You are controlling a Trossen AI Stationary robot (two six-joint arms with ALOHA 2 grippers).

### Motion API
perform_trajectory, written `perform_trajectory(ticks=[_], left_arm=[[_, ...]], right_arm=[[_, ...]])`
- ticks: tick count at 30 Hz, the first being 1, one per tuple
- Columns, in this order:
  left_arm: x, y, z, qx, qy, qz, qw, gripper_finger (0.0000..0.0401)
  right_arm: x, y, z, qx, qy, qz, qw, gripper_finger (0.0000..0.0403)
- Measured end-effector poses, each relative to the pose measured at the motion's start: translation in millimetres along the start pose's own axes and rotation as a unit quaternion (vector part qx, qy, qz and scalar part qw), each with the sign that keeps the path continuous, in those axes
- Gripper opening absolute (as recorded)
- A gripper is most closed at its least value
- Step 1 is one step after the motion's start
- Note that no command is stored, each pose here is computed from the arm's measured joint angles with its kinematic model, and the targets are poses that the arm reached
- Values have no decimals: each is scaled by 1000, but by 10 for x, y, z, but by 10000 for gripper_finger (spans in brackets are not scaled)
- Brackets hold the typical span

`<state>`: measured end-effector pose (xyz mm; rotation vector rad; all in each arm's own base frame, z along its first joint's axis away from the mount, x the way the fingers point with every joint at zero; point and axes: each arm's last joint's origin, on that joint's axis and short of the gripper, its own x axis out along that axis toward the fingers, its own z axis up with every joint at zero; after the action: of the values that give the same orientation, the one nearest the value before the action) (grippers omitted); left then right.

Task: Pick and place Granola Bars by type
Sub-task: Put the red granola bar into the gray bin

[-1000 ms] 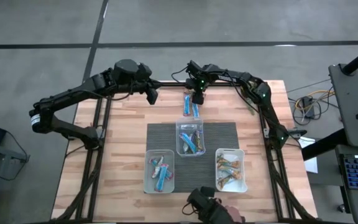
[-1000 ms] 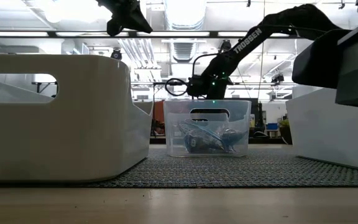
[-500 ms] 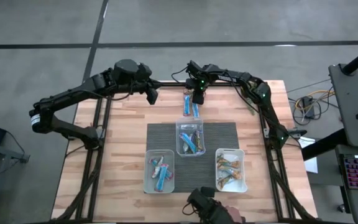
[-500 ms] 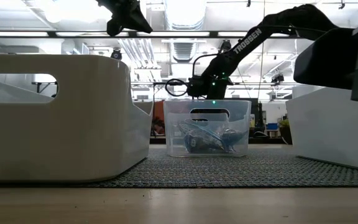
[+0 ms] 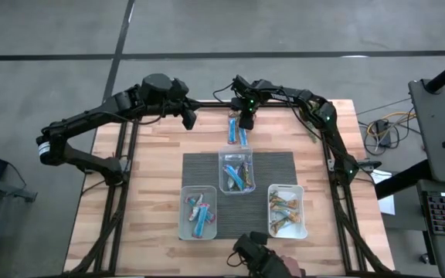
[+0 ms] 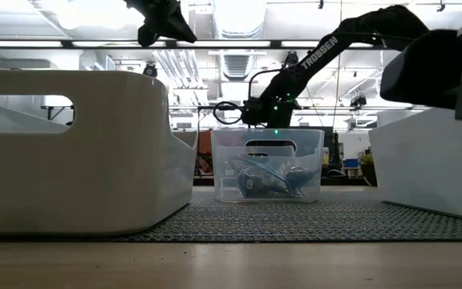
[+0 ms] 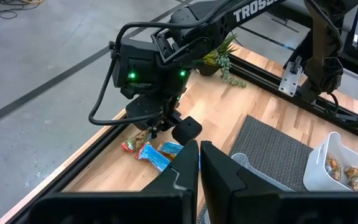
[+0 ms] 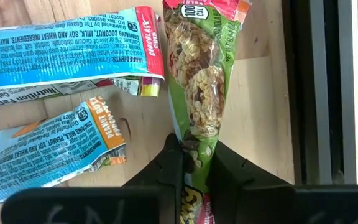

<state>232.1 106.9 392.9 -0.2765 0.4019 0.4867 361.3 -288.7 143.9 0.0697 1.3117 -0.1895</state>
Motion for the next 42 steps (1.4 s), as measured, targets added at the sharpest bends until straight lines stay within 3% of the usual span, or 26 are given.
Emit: perform_trajectory(ticks=[12, 26, 33, 42], left_arm=[[0, 1, 1, 0, 0, 0, 1000, 0], [1, 0, 2, 0, 0, -2, 1000, 0], [0, 1, 7, 0, -3, -1, 1000, 0], [0, 2, 7, 0, -3, 0, 1000, 0]], right_arm=[[-332, 25, -7, 7, -1, -14, 1000, 42], [-1408, 140, -25, 25, -31, -23, 999, 42], [-1996, 307, -144, 36, -87, -3, 996, 42], [-2355, 624, -246, 56, -107, 30, 992, 43]])
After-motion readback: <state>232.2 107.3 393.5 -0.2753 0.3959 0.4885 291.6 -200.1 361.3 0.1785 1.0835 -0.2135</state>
